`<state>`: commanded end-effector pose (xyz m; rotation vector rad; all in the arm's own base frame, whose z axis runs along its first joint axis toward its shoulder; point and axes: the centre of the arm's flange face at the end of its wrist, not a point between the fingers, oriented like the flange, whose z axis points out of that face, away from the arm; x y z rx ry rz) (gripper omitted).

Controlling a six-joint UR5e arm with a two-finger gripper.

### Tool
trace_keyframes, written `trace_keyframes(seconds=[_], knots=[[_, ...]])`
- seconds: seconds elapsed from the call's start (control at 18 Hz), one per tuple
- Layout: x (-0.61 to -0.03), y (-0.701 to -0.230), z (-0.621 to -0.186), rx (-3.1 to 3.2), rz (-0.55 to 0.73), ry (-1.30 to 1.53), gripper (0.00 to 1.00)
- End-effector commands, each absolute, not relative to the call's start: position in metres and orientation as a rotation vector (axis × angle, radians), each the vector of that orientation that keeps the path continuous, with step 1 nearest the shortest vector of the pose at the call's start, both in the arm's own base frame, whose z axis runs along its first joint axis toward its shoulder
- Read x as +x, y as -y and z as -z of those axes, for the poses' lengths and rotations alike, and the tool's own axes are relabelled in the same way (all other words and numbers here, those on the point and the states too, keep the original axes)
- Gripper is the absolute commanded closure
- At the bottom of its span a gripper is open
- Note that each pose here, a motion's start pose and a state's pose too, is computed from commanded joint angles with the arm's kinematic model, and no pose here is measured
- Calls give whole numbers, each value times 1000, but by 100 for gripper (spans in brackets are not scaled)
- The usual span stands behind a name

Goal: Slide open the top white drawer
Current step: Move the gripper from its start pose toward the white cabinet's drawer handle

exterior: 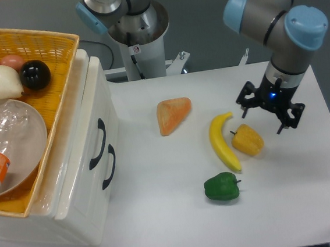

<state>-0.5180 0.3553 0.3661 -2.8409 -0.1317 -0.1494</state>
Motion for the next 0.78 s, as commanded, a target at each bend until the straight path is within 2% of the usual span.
trace_keyframes(seconds=[0.33,0.78], knots=[[-491,-368,-381,-2866,222,200,0],[-409,-433,-402,-2903,318,215,0]])
